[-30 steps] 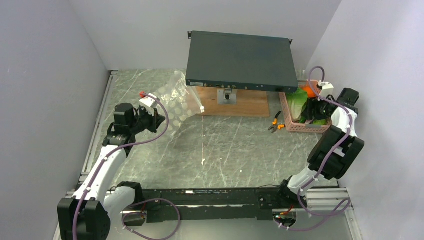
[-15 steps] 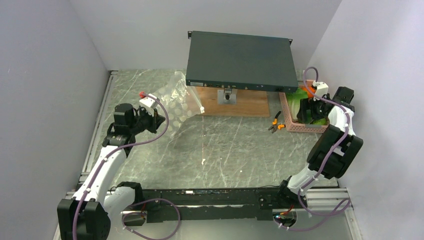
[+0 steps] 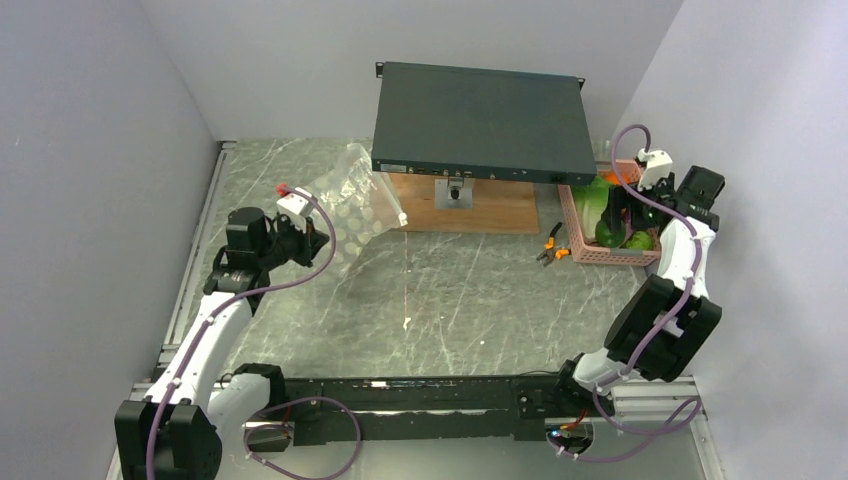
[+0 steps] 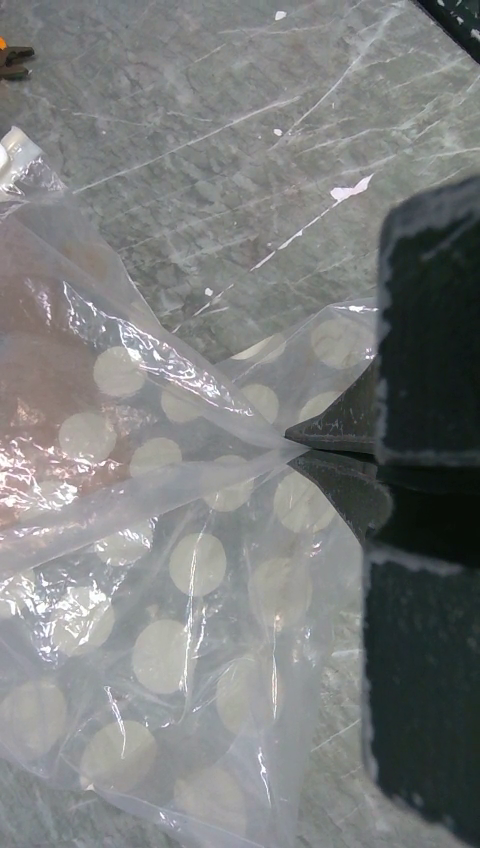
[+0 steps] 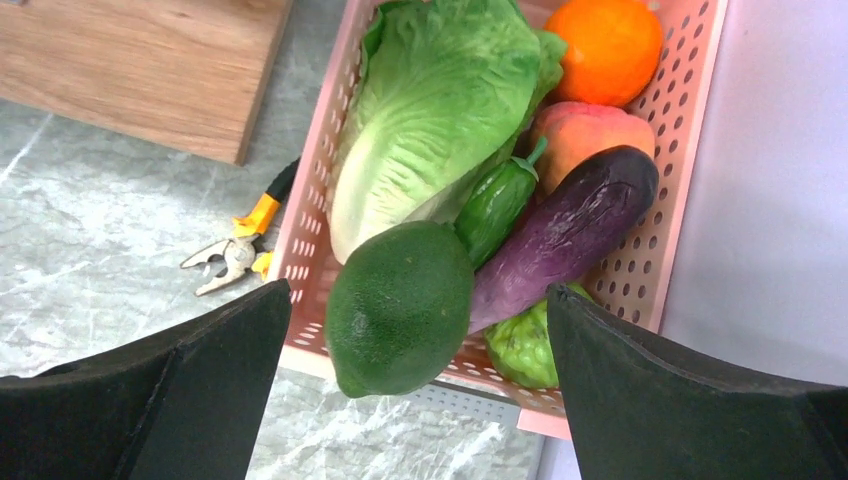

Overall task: Open the zip-top bag and remove the fake food
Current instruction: Place the fake vegetable in the bin, then place the zipper food storage bag at the center of the board.

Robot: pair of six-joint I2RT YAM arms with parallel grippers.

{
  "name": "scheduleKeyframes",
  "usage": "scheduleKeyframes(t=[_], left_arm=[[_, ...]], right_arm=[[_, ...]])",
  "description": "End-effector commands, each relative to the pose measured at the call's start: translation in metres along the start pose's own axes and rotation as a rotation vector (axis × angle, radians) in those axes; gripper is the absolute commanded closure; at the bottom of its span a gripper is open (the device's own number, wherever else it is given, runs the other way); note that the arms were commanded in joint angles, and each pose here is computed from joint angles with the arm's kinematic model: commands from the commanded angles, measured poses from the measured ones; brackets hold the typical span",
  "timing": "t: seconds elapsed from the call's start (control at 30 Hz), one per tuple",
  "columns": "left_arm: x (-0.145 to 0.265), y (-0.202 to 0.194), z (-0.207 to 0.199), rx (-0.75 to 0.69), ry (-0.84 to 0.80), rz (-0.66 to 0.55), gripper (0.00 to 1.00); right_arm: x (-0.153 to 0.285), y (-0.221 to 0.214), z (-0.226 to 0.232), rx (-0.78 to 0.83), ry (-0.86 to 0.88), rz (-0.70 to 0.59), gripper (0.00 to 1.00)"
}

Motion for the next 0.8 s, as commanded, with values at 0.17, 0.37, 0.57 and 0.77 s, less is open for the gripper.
scheduleKeyframes(t=[0.17, 0.37, 0.57, 0.77], left_arm=[[0.008, 0.013, 0.0, 0.014, -0.034, -0.049, 1.0], [0.013, 0.01, 0.022, 0.063, 0.076, 0.052, 1.0], [0.02, 0.002, 0.057, 0.187, 0.239, 0.22, 1.0], [0.037, -0.001, 0.084, 0.319, 0.448, 0.329, 0.28]], right_arm=[[0.043, 0.039, 0.042, 0.006, 0.119, -0.217, 0.0], [0.056, 0.03, 0.072, -0.072, 0.25, -0.233, 0.0], [0.061, 0.013, 0.082, -0.016, 0.27, -0.214, 0.0], [0.07, 0.009, 0.088, 0.01, 0.263, -0.188, 0.0]])
Point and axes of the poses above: each gripper's point midway between its finger pads, its own x axis back along the fingers, its own z axis along the line the jaws close on, y = z × x, the point moved 6 cm from there along x, back along the fingers, and after that the axes turned 12 degrees about -x, right-handed, at the moved point
